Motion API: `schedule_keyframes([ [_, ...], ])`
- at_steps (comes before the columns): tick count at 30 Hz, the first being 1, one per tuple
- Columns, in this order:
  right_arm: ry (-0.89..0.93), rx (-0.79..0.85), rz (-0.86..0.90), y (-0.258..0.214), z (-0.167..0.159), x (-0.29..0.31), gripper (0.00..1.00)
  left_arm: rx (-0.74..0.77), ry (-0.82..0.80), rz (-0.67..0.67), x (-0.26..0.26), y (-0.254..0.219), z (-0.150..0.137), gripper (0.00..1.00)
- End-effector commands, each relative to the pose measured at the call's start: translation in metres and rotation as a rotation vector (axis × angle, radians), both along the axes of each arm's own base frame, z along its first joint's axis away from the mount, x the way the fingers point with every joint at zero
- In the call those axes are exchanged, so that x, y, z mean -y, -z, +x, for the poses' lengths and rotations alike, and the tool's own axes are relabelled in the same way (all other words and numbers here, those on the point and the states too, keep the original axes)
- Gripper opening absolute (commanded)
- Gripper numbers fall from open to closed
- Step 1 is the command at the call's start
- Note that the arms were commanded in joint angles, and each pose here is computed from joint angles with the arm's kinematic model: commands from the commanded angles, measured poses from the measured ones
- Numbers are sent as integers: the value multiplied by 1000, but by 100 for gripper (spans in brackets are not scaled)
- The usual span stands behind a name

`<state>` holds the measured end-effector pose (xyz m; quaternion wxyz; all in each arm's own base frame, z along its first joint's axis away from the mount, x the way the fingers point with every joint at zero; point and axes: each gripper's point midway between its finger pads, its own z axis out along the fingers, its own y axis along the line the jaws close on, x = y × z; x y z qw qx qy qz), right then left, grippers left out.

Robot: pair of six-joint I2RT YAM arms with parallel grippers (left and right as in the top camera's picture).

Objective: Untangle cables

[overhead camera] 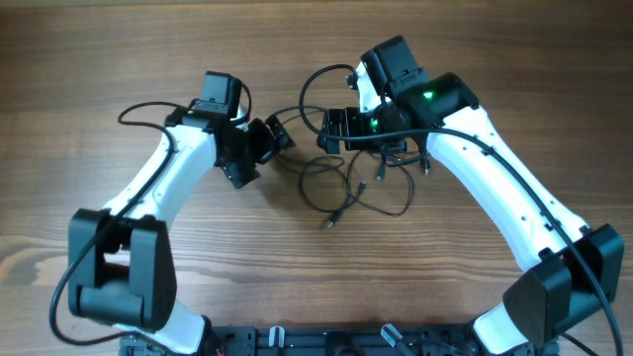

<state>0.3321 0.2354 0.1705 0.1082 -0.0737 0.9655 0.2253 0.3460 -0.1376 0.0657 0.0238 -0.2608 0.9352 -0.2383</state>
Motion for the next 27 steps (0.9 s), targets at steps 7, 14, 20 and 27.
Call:
schedule_keyframes([
  [7,0,-15,-17,9,-1,0,100,-55,-39,15,35,37,7,80],
  [14,0,-21,-20,9,-2,0,100,-65,-66,196,14,56,2,83],
  [20,0,-26,-23,10,-3,1,100,63,-3,384,-15,57,21,85],
  [27,-1,-27,-24,11,-2,1,100,75,37,389,-12,59,21,66],
])
